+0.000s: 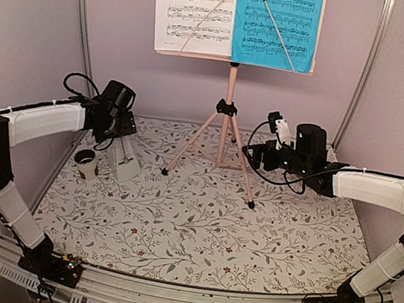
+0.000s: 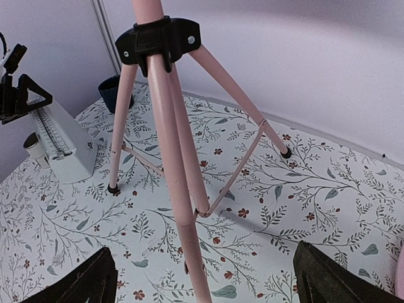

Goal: Set up the instrument practice props

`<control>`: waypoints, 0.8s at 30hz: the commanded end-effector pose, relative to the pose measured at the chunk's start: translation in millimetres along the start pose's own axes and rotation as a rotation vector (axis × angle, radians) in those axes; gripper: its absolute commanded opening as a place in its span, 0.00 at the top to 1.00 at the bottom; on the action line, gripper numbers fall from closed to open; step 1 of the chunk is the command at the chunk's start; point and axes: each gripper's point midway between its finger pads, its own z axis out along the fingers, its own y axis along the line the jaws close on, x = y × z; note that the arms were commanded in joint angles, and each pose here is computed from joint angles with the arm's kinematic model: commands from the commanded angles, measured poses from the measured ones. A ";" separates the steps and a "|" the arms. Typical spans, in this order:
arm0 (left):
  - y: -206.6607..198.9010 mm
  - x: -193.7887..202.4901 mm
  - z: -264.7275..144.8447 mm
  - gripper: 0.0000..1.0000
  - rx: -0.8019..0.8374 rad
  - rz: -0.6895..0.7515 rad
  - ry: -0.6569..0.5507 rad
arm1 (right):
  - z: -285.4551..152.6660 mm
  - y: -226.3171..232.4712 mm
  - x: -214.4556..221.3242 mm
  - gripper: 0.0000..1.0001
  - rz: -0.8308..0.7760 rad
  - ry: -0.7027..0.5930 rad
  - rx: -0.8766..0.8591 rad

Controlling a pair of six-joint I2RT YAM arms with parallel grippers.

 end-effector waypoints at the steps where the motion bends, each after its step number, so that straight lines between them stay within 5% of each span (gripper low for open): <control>1: 11.6 8.9 -2.9 0.20 -0.088 -0.032 0.019 | -4.2 4.7 -13.6 0.01 0.020 -0.035 -0.021; 11: 14.6 28.8 -4.4 0.46 -0.128 -0.010 0.045 | -7.4 5.4 -14.7 0.01 0.019 -0.041 -0.021; 24: -28.7 41.9 -81.5 0.67 0.056 0.042 0.036 | -22.2 9.4 -27.4 0.01 0.010 -0.075 -0.033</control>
